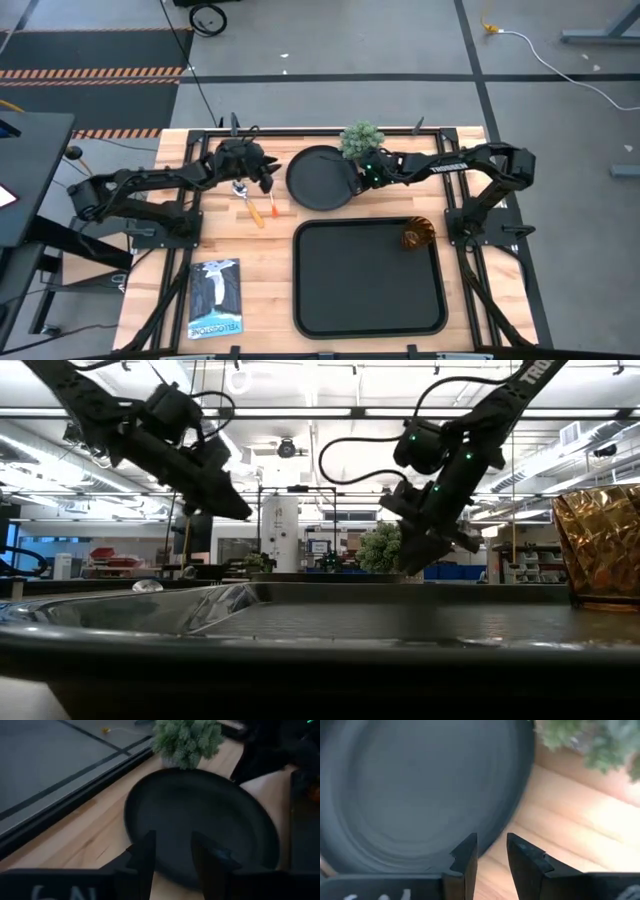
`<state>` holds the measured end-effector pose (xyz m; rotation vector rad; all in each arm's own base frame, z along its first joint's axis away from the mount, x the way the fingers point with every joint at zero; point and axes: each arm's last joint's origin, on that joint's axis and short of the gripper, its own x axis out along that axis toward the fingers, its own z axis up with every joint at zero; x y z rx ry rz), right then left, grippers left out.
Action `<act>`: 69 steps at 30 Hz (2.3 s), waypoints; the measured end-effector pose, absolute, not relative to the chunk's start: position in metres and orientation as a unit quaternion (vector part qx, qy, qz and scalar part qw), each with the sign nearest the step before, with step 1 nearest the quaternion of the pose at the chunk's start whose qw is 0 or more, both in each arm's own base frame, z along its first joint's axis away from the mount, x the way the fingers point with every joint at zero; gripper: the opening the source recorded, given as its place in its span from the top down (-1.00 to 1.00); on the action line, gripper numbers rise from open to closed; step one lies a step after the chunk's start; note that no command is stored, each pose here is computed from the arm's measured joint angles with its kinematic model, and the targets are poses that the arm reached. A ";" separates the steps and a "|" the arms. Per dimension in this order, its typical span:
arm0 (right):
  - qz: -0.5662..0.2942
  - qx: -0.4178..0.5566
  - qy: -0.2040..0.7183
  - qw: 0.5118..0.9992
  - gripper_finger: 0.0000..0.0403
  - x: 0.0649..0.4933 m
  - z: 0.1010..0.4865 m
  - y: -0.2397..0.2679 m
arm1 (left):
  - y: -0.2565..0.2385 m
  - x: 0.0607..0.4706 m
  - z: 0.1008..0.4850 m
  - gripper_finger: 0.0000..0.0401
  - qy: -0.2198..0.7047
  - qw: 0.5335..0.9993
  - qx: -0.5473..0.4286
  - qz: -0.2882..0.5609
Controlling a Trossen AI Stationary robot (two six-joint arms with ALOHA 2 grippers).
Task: Pick and place plate/cup/fork/spoon on tray
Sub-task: Put the black plate on the black tray
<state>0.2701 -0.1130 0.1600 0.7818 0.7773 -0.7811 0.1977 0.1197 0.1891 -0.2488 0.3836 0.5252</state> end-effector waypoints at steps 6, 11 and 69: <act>-0.379 0.385 0.346 0.767 0.45 0.271 0.153 -0.122 | 0.112 0.188 0.190 0.37 0.164 0.945 -0.126 0.253; -0.367 0.404 0.350 0.761 0.45 0.275 0.140 -0.128 | 0.107 0.187 0.193 0.37 0.155 0.948 -0.134 0.242; -0.209 0.447 0.279 0.823 0.88 0.290 0.144 -0.149 | 0.100 0.190 0.193 0.37 0.161 0.952 -0.134 0.225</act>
